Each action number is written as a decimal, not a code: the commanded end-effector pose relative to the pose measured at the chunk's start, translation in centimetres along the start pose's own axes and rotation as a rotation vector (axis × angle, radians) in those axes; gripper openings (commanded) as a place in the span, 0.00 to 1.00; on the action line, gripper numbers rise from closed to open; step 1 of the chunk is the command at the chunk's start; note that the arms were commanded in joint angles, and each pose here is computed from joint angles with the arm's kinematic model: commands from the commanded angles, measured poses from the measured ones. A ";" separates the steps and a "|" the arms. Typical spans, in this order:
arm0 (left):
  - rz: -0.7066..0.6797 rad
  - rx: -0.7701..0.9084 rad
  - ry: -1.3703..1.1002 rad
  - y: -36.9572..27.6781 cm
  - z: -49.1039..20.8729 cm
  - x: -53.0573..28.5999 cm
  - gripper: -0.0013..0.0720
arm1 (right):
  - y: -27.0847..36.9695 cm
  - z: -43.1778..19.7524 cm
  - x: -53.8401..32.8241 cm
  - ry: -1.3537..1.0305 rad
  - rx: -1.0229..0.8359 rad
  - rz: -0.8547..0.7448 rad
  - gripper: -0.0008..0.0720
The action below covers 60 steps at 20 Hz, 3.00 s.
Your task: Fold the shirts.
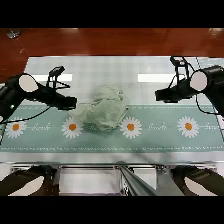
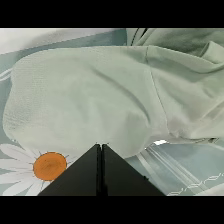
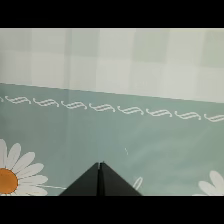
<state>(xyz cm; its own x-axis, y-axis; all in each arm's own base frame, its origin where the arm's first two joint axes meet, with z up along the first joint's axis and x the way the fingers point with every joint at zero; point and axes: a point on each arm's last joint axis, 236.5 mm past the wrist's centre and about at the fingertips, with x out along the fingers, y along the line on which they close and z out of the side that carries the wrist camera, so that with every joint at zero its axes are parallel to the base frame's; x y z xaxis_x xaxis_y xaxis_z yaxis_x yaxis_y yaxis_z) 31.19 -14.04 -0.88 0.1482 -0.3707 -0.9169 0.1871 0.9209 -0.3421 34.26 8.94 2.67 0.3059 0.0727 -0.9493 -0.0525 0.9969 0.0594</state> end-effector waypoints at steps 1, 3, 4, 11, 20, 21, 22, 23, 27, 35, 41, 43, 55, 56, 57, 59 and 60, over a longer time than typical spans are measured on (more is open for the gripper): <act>0.000 -0.001 0.000 0.0 0.0 0.0 0.05 | 0.0 0.0 0.0 -0.001 0.000 0.001 0.04; 0.000 -0.001 0.000 0.0 0.0 0.0 0.05 | 0.0 0.0 0.0 -0.001 0.000 0.001 0.04; 0.000 -0.001 0.000 0.0 0.0 0.0 0.05 | 0.0 0.0 0.0 -0.001 0.000 0.001 0.04; 0.001 -0.002 -0.008 0.1 0.2 0.0 0.05 | 0.0 0.0 0.0 -0.001 0.000 0.001 0.04; 0.015 0.000 -0.145 0.4 3.4 -0.3 0.06 | 0.8 4.0 -0.4 -0.169 -0.001 0.035 0.04; 0.042 0.014 -0.204 1.0 4.8 -0.6 0.32 | 0.8 5.7 -0.8 -0.245 0.007 0.038 0.19; 0.104 0.056 -0.236 2.1 5.8 -1.3 0.88 | 0.7 7.2 -1.2 -0.304 0.036 0.051 0.65; 0.173 0.067 -0.256 3.6 6.7 -2.5 0.98 | -0.2 8.2 -1.9 -0.334 0.097 0.055 0.87; 0.287 -0.125 -0.259 9.4 6.8 -7.6 0.98 | -8.4 7.8 -5.0 -0.326 0.276 -0.057 0.86; -0.351 -0.562 -0.087 4.6 -2.5 2.3 0.98 | -11.4 -1.7 1.1 -0.191 0.610 0.090 0.86; -0.471 -0.511 -0.223 -0.1 -0.1 5.3 0.97 | -5.7 -2.2 5.7 -0.095 0.547 0.206 0.86; -0.462 -0.484 -0.193 -1.1 -0.1 6.5 0.90 | -4.0 -1.7 6.5 -0.087 0.559 0.252 0.86; -0.463 -0.379 -0.301 1.2 4.2 2.2 0.05 | 8.0 4.0 10.0 0.020 0.426 0.547 0.86; -0.461 -0.367 -0.285 1.1 3.8 2.4 0.05 | 9.1 4.3 10.6 0.033 0.406 0.556 0.86; -0.467 -0.361 -0.276 0.9 3.6 2.4 0.05 | 10.3 4.7 11.1 0.044 0.377 0.567 0.86; -0.476 -0.358 -0.266 0.7 3.4 2.3 0.05 | 12.1 5.2 11.7 0.064 0.339 0.582 0.86; -0.477 -0.358 -0.266 0.6 3.4 2.3 0.05 | 12.9 5.2 12.0 0.079 0.320 0.590 0.86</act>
<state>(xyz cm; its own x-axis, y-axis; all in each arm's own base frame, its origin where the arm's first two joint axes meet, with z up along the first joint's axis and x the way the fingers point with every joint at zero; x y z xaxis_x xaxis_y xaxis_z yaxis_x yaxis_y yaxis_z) 35.41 -14.60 -2.48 0.3926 -0.7156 -0.5778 -0.0459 0.6122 -0.7894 41.67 19.71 -5.74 0.2913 0.5796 -0.7611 0.1455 0.7595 0.6341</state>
